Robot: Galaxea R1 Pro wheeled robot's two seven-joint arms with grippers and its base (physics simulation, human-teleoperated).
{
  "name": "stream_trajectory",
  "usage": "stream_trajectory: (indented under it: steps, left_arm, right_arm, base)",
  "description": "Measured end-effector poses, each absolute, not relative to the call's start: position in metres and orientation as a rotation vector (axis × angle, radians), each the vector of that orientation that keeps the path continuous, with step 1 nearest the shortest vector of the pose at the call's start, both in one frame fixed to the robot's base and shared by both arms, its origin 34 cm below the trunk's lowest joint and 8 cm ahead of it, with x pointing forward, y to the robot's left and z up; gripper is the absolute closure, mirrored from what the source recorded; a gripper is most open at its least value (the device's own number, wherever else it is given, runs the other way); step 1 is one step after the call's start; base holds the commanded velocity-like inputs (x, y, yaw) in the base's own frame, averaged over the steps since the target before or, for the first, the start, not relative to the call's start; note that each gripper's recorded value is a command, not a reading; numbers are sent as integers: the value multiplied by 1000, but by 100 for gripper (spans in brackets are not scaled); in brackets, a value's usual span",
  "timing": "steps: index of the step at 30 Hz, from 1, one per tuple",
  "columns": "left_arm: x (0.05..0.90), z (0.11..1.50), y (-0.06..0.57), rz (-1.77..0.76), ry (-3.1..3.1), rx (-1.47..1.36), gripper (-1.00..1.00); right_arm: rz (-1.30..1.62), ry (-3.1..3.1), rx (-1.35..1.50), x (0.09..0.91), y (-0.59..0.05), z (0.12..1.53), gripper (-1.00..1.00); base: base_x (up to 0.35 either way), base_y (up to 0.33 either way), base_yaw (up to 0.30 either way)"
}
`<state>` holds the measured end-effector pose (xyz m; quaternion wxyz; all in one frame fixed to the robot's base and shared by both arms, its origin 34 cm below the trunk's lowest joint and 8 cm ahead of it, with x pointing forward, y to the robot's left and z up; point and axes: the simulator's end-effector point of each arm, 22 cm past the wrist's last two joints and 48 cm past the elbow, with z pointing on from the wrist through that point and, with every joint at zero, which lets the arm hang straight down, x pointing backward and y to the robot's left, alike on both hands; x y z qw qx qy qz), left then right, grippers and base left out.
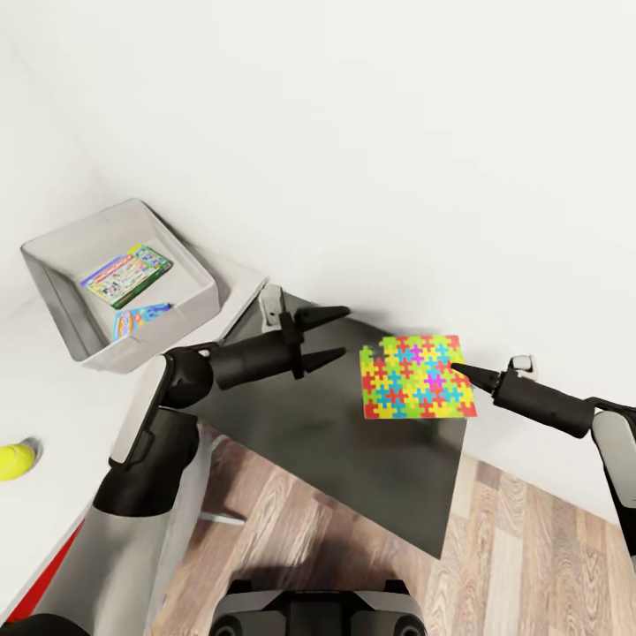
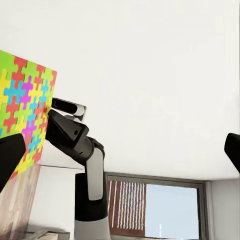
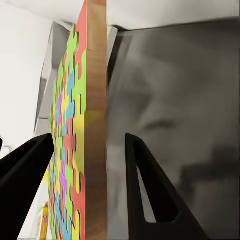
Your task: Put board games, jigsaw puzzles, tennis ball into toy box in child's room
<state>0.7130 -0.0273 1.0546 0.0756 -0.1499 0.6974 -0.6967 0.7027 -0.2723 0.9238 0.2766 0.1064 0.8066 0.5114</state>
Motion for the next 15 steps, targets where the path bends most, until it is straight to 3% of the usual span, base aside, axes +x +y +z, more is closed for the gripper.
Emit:
stream_trajectory:
  steps: [15]
  left_arm:
    - [706, 1082, -27, -2188, 1989, -379, -100]
  right_arm:
    - [1379, 2163, 267, 702, -268, 931, 100]
  base:
    - [0, 0, 212]
